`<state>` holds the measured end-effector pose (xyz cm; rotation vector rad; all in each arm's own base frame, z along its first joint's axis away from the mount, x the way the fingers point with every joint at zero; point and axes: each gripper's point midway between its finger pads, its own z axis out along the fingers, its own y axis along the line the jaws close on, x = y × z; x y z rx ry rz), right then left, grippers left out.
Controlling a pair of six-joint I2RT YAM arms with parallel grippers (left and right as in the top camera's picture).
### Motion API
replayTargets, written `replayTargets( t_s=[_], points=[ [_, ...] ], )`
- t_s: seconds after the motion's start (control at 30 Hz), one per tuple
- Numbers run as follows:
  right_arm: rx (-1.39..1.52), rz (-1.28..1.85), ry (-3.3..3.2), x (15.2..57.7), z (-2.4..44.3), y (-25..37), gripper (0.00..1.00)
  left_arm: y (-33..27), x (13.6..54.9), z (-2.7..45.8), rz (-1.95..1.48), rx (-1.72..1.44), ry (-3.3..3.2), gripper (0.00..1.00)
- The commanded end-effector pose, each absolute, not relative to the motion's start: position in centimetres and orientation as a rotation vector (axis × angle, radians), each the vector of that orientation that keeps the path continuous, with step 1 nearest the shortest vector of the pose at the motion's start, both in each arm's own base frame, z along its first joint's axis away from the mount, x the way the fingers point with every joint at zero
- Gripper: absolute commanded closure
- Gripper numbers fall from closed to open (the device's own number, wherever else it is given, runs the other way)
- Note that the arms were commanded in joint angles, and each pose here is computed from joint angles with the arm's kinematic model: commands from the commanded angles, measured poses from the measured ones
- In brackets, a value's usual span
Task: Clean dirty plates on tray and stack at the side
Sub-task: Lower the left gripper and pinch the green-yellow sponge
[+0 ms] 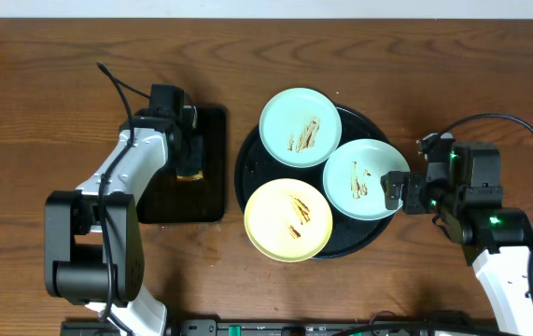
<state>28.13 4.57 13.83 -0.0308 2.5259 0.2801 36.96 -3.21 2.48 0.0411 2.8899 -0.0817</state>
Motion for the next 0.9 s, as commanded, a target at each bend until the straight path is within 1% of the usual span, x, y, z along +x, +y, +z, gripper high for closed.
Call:
replayTargets(
  t_s=[0.0,0.17,0.23,0.27,0.37,0.4,0.53,0.57,0.7,0.87],
  points=[
    [-0.046,0.289,2.508,28.4,14.6,4.8,0.01,-3.1,36.4,1.3,-0.068,0.04,2.924,0.44],
    [-0.046,0.289,2.508,28.4,14.6,4.8,0.01,-3.1,36.1,0.4,-0.068,0.04,2.952,0.44],
    [-0.046,0.289,2.509,28.4,14.6,4.8,0.01,-3.1,35.8,0.0,-0.073,0.039,2.969,0.46],
    [-0.046,0.289,2.509,28.4,14.6,4.8,0.01,-3.2,35.7,-0.2,-0.076,0.04,2.975,0.48],
    [-0.046,0.289,2.51,28.4,14.5,4.8,0.01,-3.2,35.6,-0.2,-0.075,0.039,2.982,0.62],
    [-0.046,0.289,2.51,28.4,14.5,4.8,0.01,-3.2,35.6,-0.2,-0.075,0.039,2.981,0.63],
    [-0.046,0.289,2.509,28.4,14.6,4.8,0.01,-3.2,35.7,0.1,-0.075,0.039,2.972,0.63],
    [-0.046,0.289,2.51,28.4,14.5,4.8,0.01,-3.2,35.8,0.3,-0.075,0.039,2.966,0.57],
    [-0.046,0.288,2.509,28.4,14.6,4.8,0.01,-3.2,36.5,1.5,-0.077,0.041,2.925,0.51],
    [-0.047,0.288,2.509,28.4,14.6,4.8,0.01,-3.3,37.2,2.8,-0.079,0.041,2.882,0.5]
  ],
)
